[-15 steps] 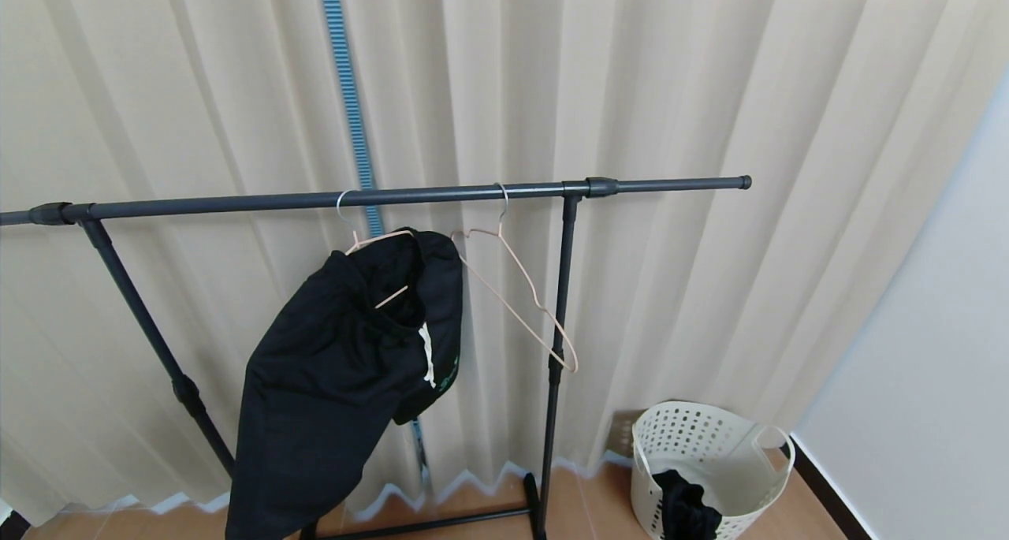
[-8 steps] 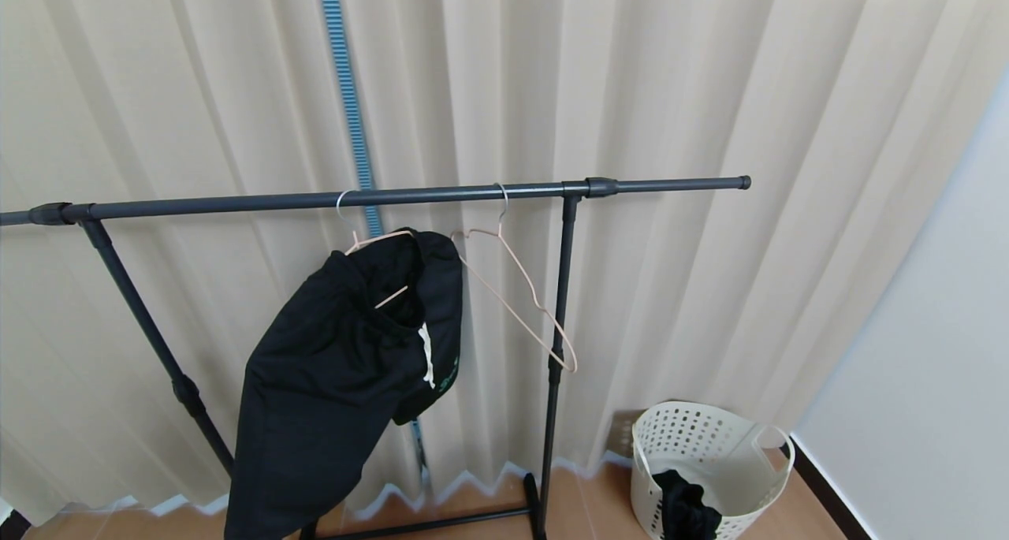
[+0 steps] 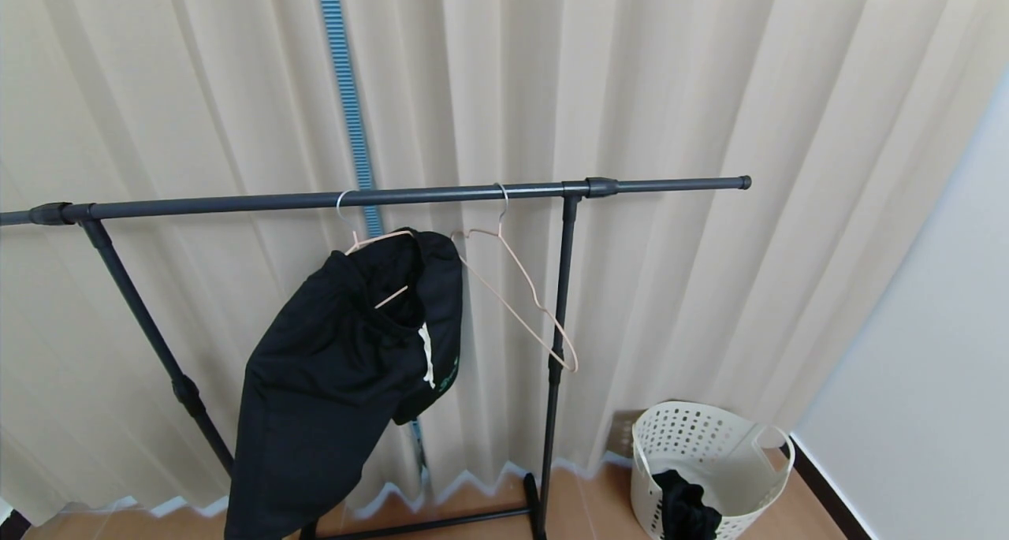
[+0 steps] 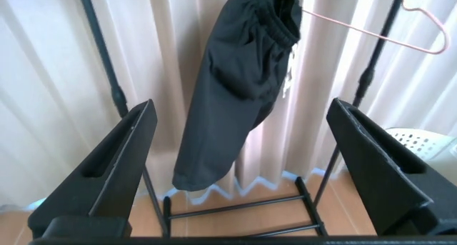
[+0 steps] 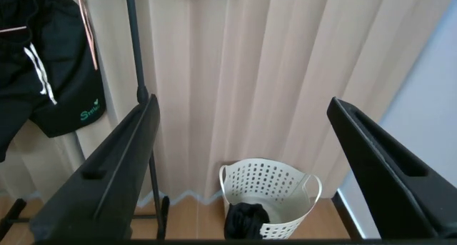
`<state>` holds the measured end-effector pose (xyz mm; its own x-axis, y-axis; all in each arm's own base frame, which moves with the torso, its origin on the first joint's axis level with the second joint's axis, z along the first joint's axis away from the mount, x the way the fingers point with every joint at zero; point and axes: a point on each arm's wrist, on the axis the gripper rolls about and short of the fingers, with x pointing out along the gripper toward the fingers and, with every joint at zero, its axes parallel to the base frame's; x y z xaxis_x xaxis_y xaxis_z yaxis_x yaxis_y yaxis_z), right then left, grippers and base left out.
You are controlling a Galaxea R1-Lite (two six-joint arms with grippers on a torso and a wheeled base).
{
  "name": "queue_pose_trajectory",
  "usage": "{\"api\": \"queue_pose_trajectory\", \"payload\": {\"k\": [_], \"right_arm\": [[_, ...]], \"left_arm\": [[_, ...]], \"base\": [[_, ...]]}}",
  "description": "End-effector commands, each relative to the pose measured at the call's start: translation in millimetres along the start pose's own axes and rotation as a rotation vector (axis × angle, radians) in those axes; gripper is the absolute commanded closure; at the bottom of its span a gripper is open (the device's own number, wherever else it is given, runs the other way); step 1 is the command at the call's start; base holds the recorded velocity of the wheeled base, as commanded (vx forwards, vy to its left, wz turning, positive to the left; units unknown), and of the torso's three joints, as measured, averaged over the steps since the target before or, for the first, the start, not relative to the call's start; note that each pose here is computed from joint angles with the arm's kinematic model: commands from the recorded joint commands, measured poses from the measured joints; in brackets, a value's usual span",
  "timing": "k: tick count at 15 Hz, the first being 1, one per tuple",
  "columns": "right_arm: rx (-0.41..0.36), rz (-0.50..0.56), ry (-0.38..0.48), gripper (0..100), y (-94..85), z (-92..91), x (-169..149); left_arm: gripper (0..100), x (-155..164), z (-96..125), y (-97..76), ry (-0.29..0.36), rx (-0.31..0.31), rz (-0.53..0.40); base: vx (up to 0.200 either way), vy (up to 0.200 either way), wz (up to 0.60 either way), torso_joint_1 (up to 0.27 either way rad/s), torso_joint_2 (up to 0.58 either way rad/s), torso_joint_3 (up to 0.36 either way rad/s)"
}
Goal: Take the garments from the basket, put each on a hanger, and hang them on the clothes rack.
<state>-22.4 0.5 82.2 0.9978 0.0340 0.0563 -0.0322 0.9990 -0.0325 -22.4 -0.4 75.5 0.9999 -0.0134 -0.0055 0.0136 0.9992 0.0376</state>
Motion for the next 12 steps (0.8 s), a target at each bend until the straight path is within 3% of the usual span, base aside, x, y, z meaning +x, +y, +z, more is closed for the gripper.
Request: {"api": "queue_pose_trajectory", "payload": {"k": [1,7,12], "right_arm": [[0.004,0.003,0.004,0,0.0,-0.1,0.3],[0.002,0.003,0.004,0,0.0,-0.1,0.3],[0.011,0.001,0.003,0,0.0,-0.1,0.1]], "left_arm": [[0,0.1,-0.2,-0.8,0.002,0.001,-0.036],[0,0.2,-0.1,-0.8,0.004,-0.003,-0.036],[0,0.2,-0.1,-0.8,0.004,-0.004,-0.034]], "base": [[0.0,0.0,0.0,0.0,0.0,0.0],[0.0,0.0,0.0,0.0,0.0,0.0],[0.0,0.0,0.0,-0.129,0.3,0.156]]}}
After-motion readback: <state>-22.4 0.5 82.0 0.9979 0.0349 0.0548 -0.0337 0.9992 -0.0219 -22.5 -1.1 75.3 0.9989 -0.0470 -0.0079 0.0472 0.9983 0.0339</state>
